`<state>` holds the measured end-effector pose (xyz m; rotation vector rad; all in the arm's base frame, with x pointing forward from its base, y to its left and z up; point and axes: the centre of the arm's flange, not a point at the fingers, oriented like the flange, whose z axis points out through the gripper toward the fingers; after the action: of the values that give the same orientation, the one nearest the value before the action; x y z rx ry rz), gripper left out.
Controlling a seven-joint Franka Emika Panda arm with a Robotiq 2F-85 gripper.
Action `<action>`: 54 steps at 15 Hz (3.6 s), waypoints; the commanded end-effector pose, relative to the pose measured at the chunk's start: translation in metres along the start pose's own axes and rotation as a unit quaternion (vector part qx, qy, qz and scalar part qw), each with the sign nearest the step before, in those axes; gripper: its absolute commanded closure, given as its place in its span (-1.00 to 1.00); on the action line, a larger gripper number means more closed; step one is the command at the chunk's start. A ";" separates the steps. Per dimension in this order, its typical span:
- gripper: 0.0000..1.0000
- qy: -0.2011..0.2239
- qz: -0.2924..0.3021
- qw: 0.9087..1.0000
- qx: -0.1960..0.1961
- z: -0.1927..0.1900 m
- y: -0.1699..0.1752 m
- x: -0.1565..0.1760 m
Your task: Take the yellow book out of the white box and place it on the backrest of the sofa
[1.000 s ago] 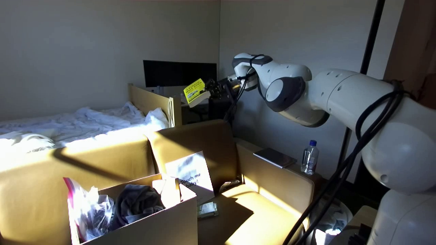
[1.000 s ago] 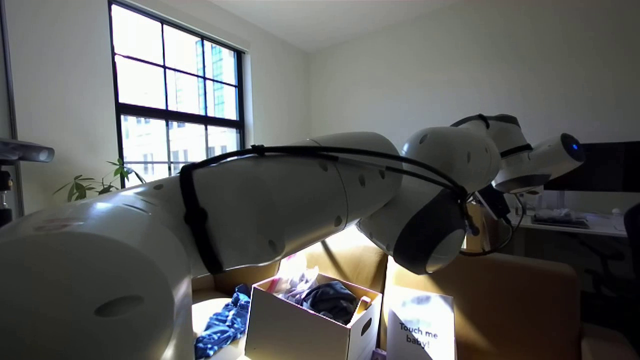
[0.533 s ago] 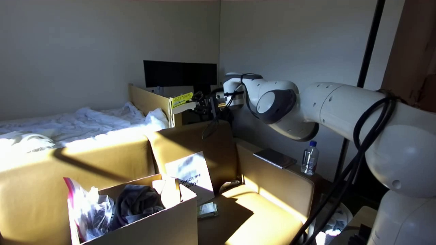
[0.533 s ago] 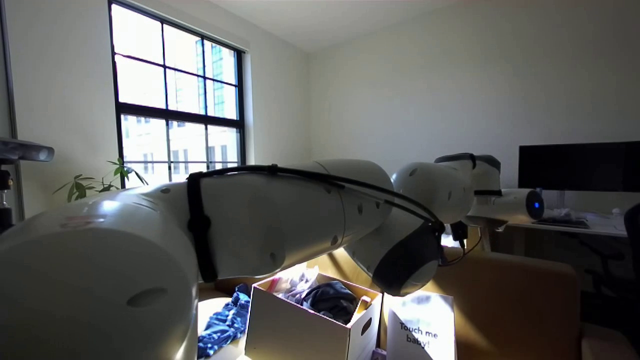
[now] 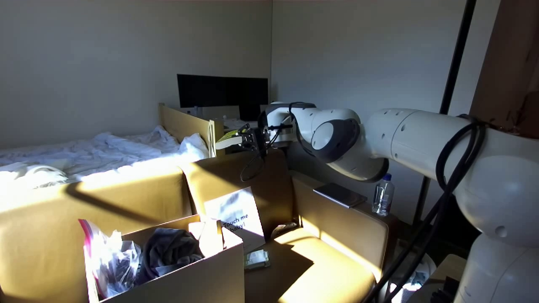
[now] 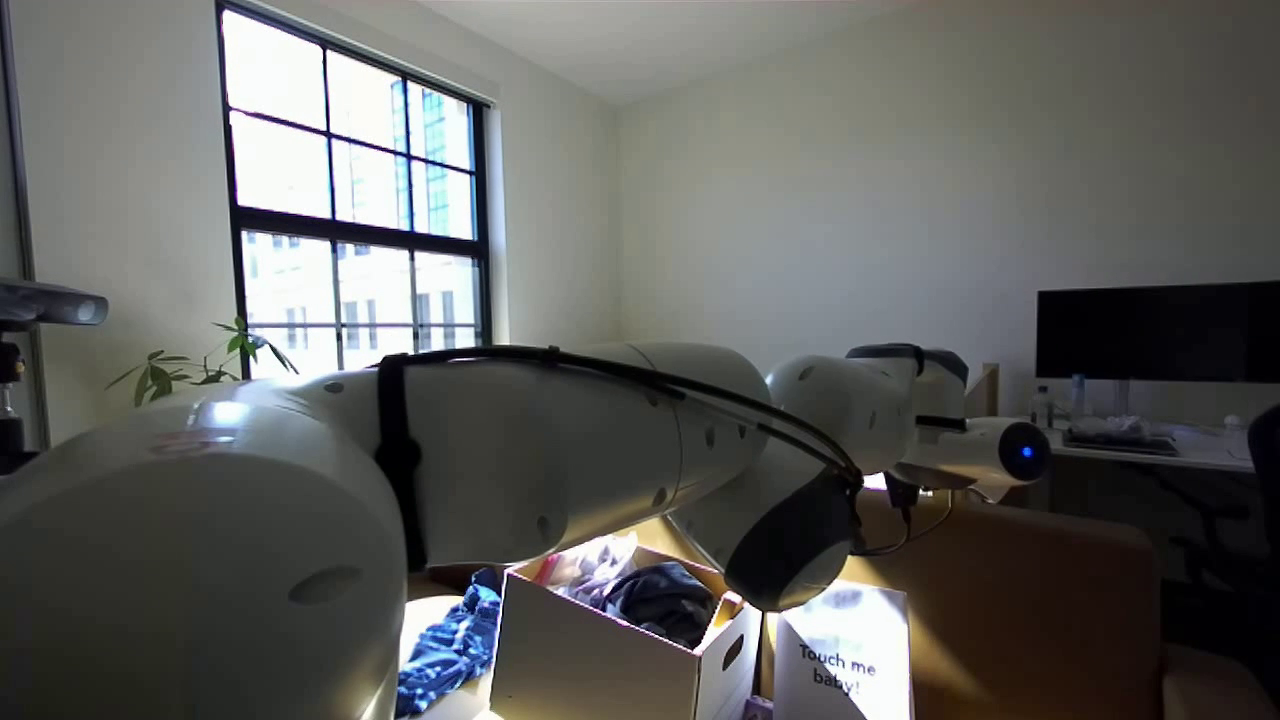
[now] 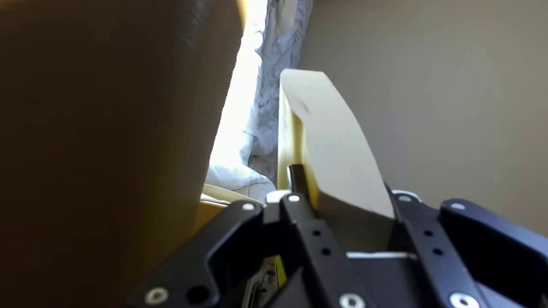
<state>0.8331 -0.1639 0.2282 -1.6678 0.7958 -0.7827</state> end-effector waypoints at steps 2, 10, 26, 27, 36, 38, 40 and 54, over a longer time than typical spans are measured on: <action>0.81 0.032 0.046 0.998 -0.007 -0.013 0.017 0.003; 0.81 0.017 0.077 0.996 -0.037 -0.011 0.049 0.001; 0.26 0.018 0.101 0.993 -0.055 -0.018 0.056 0.010; 0.12 0.018 0.101 0.993 -0.054 -0.018 0.056 0.010; -0.97 0.018 0.100 0.993 -0.053 -0.020 0.054 0.011; -1.00 0.017 0.099 0.993 -0.053 -0.020 0.054 0.011; -1.00 0.021 0.099 0.993 -0.053 -0.025 0.053 0.013; -1.00 0.043 0.047 0.986 -0.155 -0.133 0.009 0.049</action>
<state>0.7939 -0.2952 0.2109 -1.7591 1.1329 -0.7472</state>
